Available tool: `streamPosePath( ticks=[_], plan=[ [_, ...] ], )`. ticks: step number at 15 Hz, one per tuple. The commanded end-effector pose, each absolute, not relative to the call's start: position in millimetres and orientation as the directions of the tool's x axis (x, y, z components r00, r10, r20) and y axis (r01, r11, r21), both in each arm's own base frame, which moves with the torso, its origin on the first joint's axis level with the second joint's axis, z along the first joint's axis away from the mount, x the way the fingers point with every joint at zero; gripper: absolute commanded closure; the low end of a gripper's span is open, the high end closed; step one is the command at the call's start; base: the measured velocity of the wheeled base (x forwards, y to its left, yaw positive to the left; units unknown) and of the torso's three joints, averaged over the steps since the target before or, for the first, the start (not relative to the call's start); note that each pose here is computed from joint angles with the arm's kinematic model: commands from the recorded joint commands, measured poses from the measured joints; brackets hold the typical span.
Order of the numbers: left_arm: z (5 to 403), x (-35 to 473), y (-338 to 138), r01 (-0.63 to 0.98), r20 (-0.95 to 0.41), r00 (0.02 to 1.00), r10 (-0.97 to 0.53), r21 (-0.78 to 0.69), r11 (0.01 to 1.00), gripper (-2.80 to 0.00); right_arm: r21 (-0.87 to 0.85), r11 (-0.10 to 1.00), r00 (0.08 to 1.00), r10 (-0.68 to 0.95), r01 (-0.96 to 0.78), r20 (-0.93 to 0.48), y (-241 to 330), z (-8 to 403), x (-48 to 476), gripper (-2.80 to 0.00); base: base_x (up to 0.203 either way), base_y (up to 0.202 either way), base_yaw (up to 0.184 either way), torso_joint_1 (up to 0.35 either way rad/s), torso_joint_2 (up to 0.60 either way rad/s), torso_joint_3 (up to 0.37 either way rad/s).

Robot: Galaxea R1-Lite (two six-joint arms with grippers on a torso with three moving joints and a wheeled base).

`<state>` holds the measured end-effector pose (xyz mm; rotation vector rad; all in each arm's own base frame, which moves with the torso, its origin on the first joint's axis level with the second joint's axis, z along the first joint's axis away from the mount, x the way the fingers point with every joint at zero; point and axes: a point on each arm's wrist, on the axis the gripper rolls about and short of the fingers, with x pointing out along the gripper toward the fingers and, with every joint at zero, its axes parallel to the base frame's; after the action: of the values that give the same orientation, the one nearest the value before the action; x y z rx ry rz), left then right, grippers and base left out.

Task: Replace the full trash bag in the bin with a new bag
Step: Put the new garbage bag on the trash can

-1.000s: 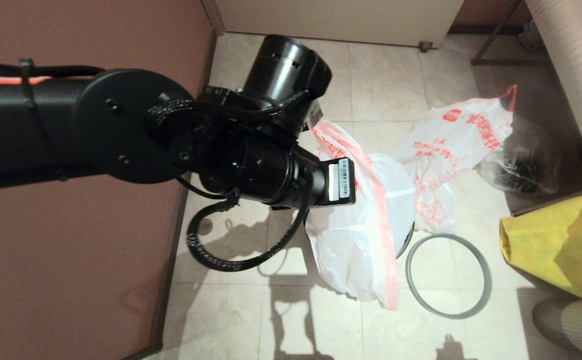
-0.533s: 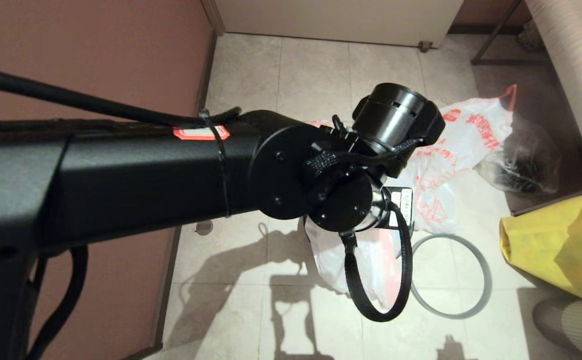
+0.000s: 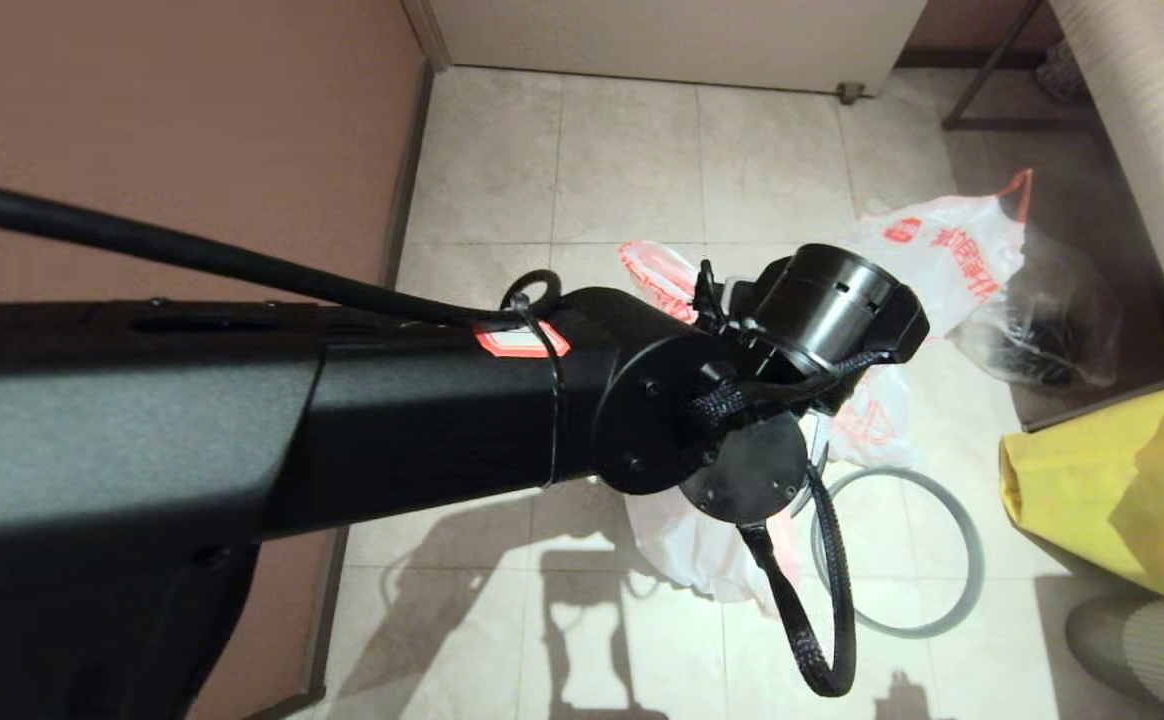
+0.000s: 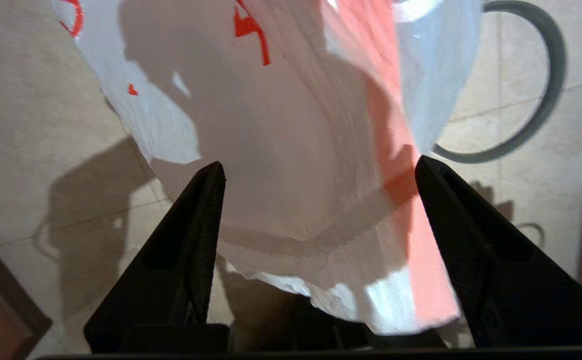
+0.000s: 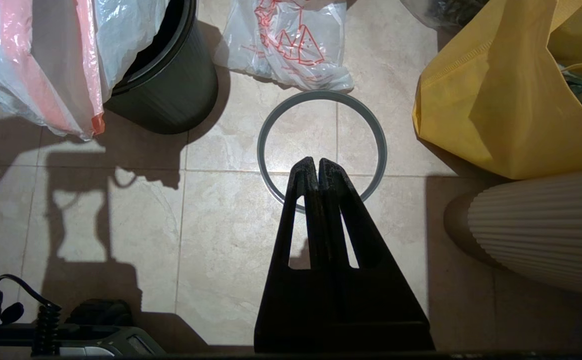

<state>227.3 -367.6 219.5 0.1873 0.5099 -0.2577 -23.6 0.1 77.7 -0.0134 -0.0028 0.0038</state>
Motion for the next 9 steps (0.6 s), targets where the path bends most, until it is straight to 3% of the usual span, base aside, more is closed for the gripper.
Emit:
streamPosePath(
  ticks=[1, 9],
  plan=[
    [207, 233, -377, 0.281, -0.49, 0.851, -0.189, 0.12, 0.952, -2.8, -0.014, 1.0, 1.0, 0.005, -0.005, 0.002, 0, 78, -24, 0.0, 0.0, 0.0, 0.0, 0.0, 0.0, 0.0],
    [181, 253, -386, 0.281, -0.457, 0.88, -0.131, 0.277, 0.919, -2.8, -0.014, 1.0, 1.0, 0.006, -0.006, 0.002, 0, 78, -24, 0.0, 0.0, 0.0, 0.0, 0.0, 0.0, 0.0]
  ],
)
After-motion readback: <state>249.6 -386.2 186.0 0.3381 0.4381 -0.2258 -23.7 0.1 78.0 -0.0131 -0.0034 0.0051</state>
